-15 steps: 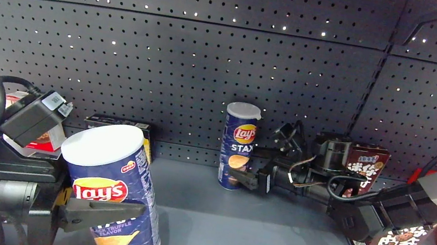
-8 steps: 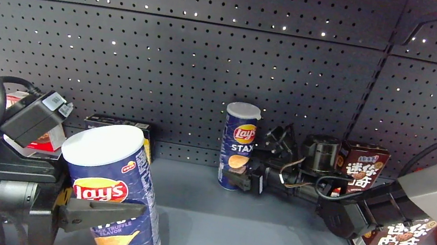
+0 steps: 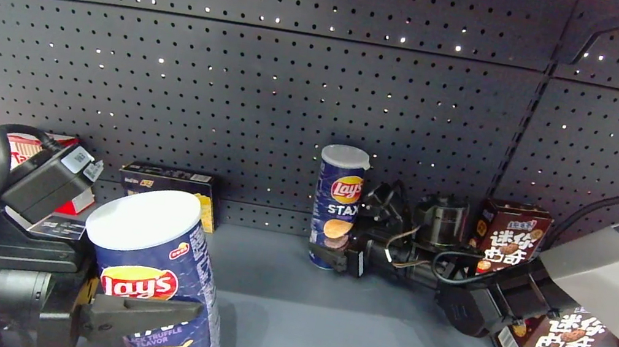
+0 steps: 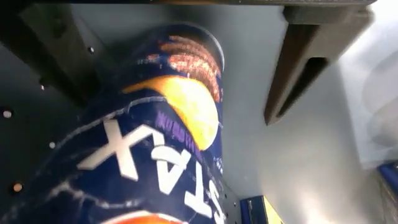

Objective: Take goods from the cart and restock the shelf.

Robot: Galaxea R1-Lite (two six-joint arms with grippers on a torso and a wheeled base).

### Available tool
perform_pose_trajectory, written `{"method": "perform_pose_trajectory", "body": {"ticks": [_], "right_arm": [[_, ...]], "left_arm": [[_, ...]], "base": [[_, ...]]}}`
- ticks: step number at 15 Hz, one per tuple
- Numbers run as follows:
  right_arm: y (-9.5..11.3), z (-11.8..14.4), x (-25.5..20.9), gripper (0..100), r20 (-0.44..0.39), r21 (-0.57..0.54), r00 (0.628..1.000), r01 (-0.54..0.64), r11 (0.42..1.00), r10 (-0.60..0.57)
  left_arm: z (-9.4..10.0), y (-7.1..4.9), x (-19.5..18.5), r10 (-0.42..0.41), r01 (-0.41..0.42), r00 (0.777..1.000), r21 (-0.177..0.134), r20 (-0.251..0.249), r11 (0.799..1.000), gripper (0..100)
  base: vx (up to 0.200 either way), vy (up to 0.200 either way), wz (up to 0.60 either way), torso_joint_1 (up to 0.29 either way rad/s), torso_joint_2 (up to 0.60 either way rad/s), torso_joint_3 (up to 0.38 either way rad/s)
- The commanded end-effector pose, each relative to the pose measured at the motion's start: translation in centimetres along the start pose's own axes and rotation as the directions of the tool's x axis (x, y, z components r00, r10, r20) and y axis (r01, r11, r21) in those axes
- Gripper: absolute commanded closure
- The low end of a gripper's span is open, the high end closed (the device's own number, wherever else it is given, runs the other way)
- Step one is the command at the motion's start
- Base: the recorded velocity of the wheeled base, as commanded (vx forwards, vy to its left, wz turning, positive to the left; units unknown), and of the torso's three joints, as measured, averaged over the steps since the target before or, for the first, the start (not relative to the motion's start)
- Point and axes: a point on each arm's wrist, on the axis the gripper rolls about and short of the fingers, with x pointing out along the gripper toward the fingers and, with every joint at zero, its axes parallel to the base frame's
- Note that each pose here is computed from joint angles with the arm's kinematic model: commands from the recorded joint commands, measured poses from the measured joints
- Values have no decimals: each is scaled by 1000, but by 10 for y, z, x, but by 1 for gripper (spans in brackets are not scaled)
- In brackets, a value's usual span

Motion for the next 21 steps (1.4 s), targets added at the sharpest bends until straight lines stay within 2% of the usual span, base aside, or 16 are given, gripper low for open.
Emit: {"method": "perform_pose_trajectory", "body": {"ticks": [1,6,9,10,12,16,21], "right_arm": [[0,-4,4,100,-9,3,1000,-1,1000,1],[6,0,-2,100,-8,1,1000,-4,1000,4],[30,9,-23,100,-24,0,1000,7,1000,-7],[30,9,-24,100,-23,-1,1000,8,1000,-8],[53,21,-49,100,-35,-2,999,-4,1000,4],[85,20,-81,100,-73,6,997,2,1000,-2],[99,30,-110,100,-54,24,999,6,1000,-4]], "left_arm": [[0,0,0,0,0,1000,0,0,1000,100],[-1,0,0,0,0,1000,1,-1,1000,100],[0,-1,0,0,0,1000,3,1,1000,100],[0,-1,0,0,0,1000,3,1,1000,100],[0,-2,-1,-3,3,1000,5,1,1000,100],[1,-5,-3,-6,6,1000,15,10,1000,100],[4,-9,-6,-4,4,1000,26,22,1000,100]], "base": [[0,0,0,0,0,0],[0,0,0,0,0,0],[0,0,0,0,0,0],[0,0,0,0,0,0],[0,0,0,0,0,0],[0,0,0,0,0,0],[0,0,0,0,0,0]]}}
